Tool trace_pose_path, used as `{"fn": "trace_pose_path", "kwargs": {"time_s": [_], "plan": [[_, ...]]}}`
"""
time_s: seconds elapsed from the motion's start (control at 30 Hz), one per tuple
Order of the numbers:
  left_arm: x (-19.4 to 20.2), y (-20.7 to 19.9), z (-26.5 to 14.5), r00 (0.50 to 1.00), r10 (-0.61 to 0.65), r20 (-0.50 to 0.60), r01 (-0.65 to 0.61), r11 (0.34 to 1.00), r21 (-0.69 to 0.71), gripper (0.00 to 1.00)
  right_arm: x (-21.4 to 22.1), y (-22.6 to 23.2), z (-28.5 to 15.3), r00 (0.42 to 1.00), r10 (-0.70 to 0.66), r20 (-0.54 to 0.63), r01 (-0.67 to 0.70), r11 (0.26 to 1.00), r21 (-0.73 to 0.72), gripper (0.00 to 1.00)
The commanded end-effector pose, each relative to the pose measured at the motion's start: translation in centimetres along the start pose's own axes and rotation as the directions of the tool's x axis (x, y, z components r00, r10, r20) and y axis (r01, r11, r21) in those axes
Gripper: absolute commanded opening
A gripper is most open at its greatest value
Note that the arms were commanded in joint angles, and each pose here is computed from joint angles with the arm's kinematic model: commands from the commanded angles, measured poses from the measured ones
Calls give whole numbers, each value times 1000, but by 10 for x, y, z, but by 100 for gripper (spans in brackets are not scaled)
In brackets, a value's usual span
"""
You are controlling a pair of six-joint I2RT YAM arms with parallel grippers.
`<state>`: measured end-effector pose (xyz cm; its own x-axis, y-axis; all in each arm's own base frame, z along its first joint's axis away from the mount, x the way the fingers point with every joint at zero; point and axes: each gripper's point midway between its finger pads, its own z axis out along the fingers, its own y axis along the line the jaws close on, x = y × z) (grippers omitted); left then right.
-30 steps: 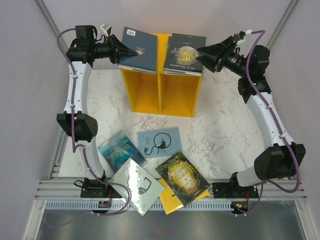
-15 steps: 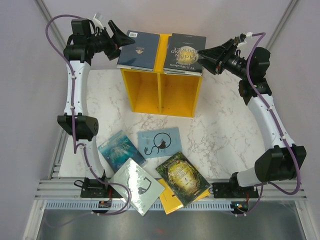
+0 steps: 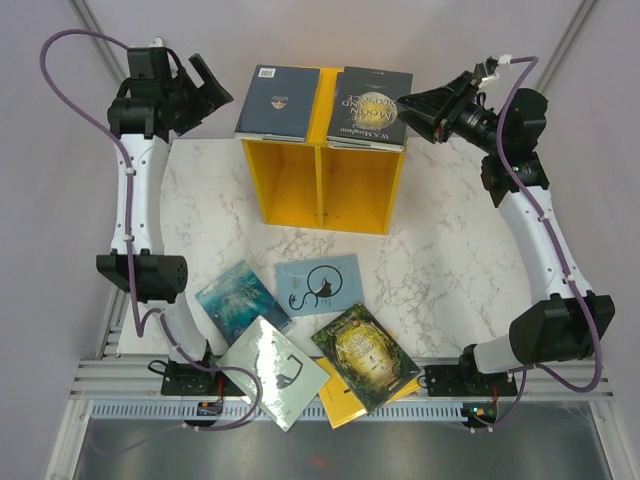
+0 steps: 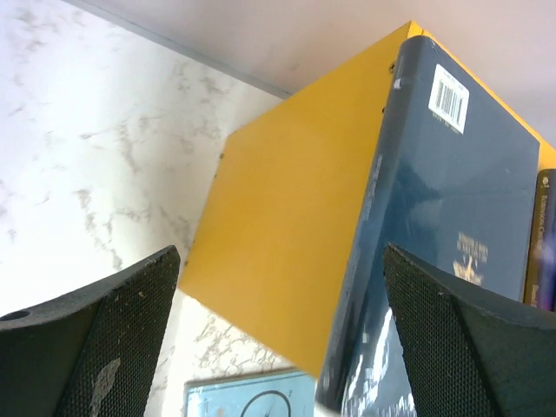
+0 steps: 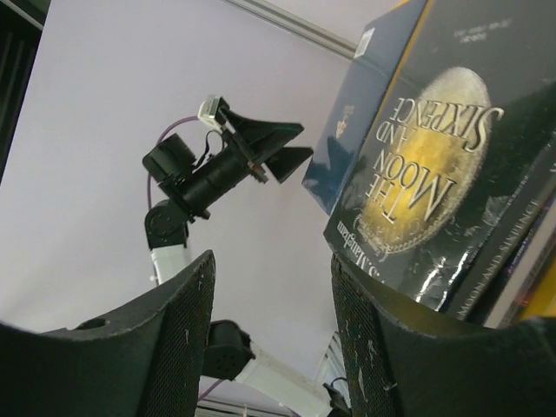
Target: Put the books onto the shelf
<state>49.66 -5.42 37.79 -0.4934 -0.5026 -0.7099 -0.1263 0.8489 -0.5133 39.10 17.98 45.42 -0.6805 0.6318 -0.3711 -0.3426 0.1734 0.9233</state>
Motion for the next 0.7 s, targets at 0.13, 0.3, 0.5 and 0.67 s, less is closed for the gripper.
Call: {"fn": "trace_pose_path", "kwargs": {"time_s": [0.13, 0.3, 0.5, 0.67], "plan": [[12, 43, -97, 993, -19, 118, 45, 974, -223, 100, 1, 44, -24, 983, -181, 40, 183, 981, -59, 60], [54, 56, -141, 996, -42, 78, 59, 971, -231, 100, 17, 43, -30, 961, -276, 1, 276, 961, 15, 61], [145, 55, -140, 981, -75, -180, 60, 994, -86, 96, 63, 21, -31, 884, -438, -167, 461, 876, 140, 64], [217, 51, -155, 945, 27, -326, -20, 1000, 24, 97, 130, -3, -40, 756, -552, -351, 640, 736, 221, 64]]}}
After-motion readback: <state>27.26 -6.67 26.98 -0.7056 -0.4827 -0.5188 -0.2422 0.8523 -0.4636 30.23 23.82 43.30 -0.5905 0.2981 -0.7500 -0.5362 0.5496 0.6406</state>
